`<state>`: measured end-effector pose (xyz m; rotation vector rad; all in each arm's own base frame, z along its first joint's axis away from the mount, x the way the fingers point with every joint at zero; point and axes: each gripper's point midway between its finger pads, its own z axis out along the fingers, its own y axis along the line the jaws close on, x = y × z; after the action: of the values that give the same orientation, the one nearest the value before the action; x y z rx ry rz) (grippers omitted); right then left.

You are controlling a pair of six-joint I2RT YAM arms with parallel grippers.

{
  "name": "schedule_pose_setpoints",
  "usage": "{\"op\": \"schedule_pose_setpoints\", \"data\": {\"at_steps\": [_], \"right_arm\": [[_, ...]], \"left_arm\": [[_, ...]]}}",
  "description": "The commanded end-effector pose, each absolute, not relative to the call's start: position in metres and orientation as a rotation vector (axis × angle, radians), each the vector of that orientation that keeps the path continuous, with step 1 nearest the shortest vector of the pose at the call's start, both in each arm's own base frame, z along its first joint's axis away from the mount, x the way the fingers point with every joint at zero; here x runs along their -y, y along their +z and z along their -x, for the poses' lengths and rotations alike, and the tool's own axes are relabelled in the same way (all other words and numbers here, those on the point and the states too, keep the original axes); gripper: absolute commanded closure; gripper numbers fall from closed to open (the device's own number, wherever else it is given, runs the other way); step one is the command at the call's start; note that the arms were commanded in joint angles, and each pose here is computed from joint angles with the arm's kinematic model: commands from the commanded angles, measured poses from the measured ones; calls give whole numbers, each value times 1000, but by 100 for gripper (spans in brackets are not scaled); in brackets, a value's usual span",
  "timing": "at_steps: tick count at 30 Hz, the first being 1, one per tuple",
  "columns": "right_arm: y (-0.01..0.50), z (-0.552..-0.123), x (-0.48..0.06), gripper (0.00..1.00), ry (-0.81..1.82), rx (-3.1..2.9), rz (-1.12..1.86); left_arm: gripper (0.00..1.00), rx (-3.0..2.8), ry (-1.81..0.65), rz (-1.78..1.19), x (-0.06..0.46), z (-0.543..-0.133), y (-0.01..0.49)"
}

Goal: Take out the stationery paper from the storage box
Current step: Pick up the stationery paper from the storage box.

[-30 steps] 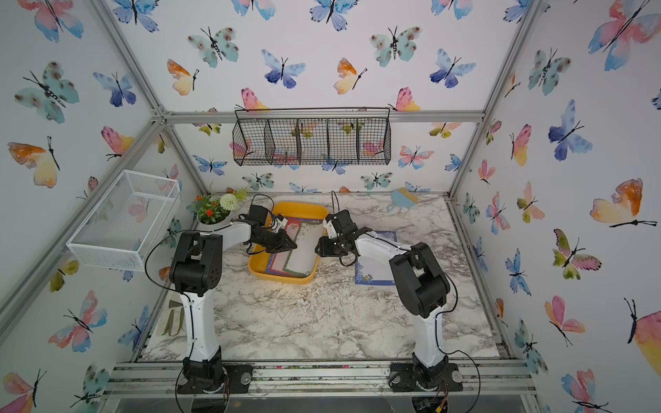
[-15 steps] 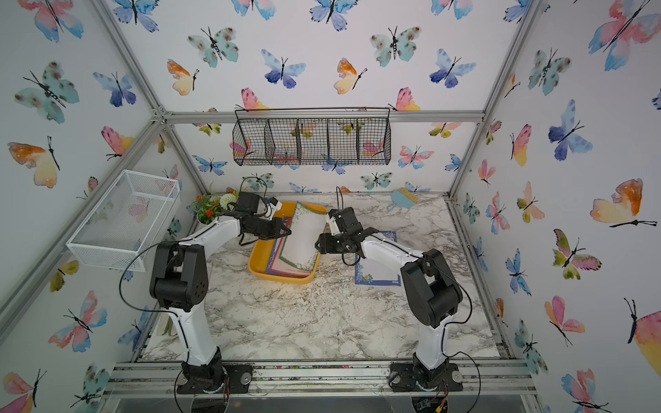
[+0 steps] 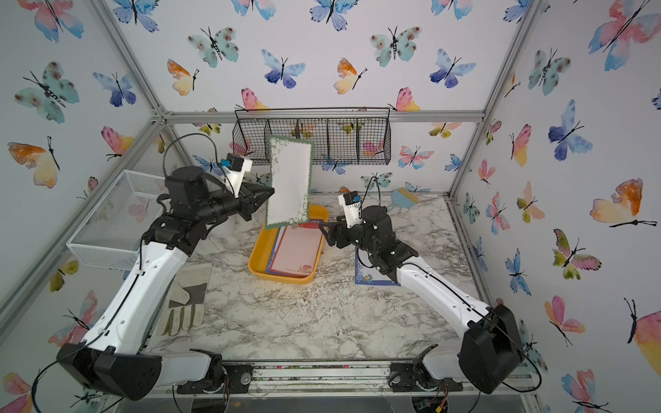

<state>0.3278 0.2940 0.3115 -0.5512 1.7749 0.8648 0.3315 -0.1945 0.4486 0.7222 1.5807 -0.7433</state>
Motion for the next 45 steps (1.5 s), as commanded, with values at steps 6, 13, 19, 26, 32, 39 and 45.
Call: {"op": "schedule_pose_setpoints", "data": {"at_steps": [6, 13, 19, 26, 32, 39, 45], "right_arm": [[404, -268, -286, 11, 905, -1293, 748], [439, -264, -283, 10, 847, -1212, 776], [463, -268, -282, 11, 774, -1158, 794], [482, -279, -293, 17, 722, -1111, 844], [487, -287, -295, 22, 675, -1088, 853], [487, -289, -292, 35, 707, -1084, 844], [489, -288, -287, 53, 724, -1078, 815]], "left_arm": [[100, -1242, -916, -844, 205, -261, 518], [100, -1308, -1051, -797, 216, -285, 512], [100, -1297, -1086, -793, 220, -297, 510], [100, -1267, -1124, -815, 225, -302, 513], [100, -1213, -1188, -848, 227, -294, 517], [100, -1207, -1256, -838, 228, -298, 508], [100, -1207, -1287, -824, 228, -300, 499]]}}
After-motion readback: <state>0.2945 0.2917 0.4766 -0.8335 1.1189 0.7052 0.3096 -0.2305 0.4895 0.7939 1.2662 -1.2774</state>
